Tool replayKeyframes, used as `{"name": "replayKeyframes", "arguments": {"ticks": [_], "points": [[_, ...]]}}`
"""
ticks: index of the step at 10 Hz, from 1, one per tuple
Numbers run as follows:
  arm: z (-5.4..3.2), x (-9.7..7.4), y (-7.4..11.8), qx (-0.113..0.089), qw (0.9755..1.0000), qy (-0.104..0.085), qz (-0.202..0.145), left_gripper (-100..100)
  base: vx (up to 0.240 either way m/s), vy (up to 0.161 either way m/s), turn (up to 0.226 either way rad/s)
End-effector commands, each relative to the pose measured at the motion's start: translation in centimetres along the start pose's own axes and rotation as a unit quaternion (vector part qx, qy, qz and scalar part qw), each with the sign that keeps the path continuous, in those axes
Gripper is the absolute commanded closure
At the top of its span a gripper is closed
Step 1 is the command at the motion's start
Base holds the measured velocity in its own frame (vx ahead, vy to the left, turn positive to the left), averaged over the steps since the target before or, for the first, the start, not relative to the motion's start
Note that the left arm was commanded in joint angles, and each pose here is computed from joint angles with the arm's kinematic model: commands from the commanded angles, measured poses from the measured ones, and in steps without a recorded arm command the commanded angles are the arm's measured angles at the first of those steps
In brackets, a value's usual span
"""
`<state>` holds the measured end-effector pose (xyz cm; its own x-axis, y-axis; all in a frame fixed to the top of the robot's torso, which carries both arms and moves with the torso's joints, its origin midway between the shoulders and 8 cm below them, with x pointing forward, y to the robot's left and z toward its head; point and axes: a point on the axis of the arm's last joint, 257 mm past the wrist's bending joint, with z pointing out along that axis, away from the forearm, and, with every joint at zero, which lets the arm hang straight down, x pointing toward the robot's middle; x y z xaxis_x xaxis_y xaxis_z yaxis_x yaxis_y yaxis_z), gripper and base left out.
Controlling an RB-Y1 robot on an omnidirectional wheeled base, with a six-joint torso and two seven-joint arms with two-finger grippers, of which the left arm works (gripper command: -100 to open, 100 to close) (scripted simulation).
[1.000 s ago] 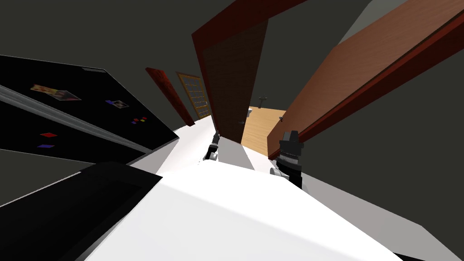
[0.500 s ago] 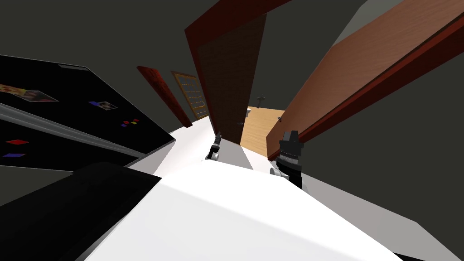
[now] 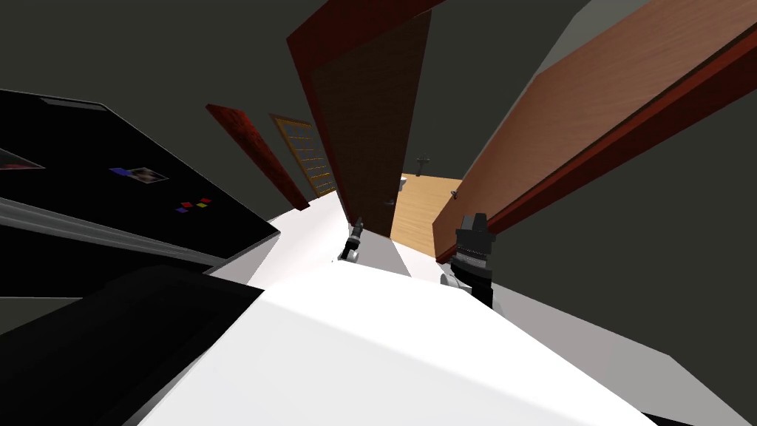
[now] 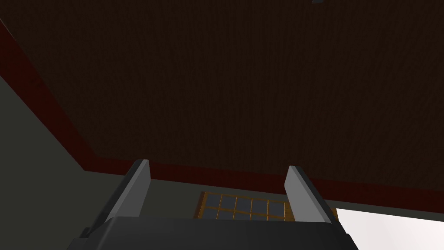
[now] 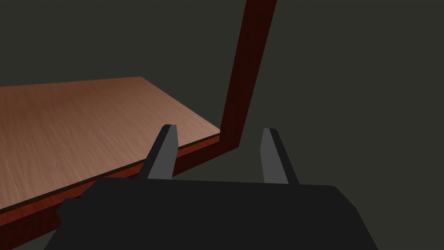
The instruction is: Push the door open
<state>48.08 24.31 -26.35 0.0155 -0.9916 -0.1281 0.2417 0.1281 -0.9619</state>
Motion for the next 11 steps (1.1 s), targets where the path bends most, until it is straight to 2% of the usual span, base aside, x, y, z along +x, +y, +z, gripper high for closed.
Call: {"name": "replayKeyframes", "arguments": {"ticks": [1,11], "points": [[0.06,0.5,0.9,-0.007,1.0000,0.003,-0.004,-100,0.102,0.004,-0.042],[-0.33,3.8,5.9,-0.052,0.9980,0.024,-0.027,-100,0.101,0.005,-0.049]]}}
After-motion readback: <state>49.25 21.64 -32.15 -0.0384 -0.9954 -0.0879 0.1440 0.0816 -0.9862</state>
